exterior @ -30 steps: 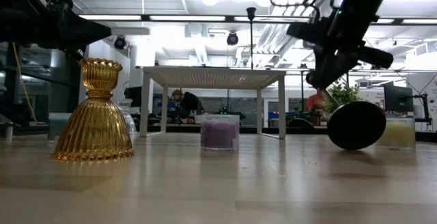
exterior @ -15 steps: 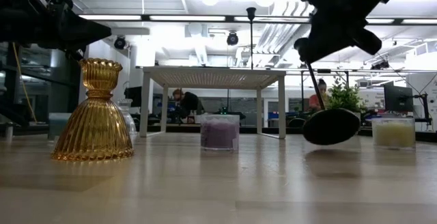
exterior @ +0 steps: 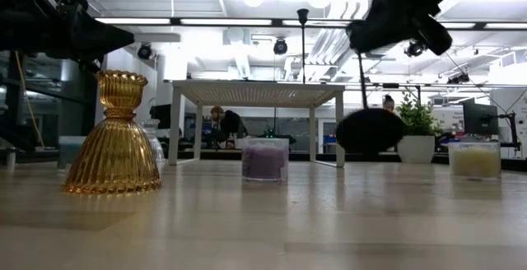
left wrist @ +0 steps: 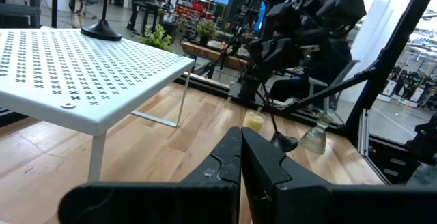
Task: Pick & Place candle stick holders
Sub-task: Put the top black candle holder on the shelf
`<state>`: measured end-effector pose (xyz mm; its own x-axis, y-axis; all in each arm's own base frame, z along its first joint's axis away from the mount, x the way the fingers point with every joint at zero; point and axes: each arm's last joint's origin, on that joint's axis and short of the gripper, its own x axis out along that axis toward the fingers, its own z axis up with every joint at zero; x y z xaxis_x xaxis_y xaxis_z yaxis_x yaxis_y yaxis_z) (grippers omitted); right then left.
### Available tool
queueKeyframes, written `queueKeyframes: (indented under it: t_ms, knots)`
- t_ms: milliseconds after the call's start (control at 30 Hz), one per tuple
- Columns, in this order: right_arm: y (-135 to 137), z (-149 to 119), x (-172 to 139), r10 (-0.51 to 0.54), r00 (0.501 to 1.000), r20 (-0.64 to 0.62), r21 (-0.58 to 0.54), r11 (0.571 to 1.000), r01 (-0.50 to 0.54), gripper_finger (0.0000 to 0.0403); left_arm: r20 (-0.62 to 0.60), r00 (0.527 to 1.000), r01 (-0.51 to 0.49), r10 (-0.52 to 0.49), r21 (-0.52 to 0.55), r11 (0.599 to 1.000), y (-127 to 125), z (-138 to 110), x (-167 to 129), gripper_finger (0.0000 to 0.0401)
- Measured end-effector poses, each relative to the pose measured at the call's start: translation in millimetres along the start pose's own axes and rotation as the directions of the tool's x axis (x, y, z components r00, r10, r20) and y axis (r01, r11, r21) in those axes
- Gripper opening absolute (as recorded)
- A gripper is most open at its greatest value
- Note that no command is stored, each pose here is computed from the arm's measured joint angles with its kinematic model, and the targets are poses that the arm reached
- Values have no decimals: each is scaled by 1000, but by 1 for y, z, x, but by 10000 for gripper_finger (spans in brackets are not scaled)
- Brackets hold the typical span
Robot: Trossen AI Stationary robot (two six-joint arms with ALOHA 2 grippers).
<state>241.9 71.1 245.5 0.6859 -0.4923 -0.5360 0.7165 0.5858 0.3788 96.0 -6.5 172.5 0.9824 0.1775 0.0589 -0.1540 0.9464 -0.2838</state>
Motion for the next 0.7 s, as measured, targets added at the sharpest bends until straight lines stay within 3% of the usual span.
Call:
queueKeyframes:
  t_ms: [333,700]
  knots:
    - [18,21,1,193,980,49,-121,975,-186,34,0,1000,0,0,0,1000,0,0,0,1]
    - [28,91,-11,342,935,88,-392,875,-284,34,0,1000,0,0,0,1000,0,0,0,1]
